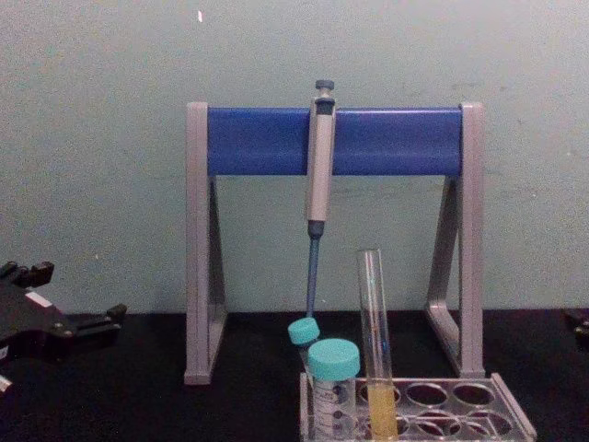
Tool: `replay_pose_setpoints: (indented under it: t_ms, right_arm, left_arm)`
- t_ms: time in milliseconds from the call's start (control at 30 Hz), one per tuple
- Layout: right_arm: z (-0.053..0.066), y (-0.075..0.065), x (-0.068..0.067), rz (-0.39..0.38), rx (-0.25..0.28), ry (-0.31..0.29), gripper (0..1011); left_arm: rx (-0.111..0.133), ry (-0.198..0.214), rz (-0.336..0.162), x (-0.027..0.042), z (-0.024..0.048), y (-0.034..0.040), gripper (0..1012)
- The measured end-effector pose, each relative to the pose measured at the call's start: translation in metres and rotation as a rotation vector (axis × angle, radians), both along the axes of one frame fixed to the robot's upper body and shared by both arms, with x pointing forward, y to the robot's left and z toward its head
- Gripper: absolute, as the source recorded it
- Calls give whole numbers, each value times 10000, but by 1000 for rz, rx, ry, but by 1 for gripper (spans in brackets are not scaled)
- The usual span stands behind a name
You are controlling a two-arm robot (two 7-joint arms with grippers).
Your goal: Pick up the test tube from the test tube rack, shake it, then place it back into the test tube rack.
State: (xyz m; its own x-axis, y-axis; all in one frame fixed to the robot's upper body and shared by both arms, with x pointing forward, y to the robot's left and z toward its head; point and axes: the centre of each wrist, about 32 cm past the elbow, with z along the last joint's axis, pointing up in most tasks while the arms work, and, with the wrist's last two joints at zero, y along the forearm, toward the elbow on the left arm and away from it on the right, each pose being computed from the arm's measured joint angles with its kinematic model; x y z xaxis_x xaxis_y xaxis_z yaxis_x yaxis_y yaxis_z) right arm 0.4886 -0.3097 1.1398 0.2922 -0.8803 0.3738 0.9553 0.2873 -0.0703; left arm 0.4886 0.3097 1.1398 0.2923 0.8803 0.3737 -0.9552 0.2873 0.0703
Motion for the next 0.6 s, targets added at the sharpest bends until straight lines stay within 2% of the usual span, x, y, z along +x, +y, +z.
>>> replay_pose_setpoints:
  t_ms: [600]
  right_arm:
    - [0, 0, 0, 0, 0, 0, 1000]
  left_arm:
    - [0, 0, 0, 0, 0, 0, 1001]
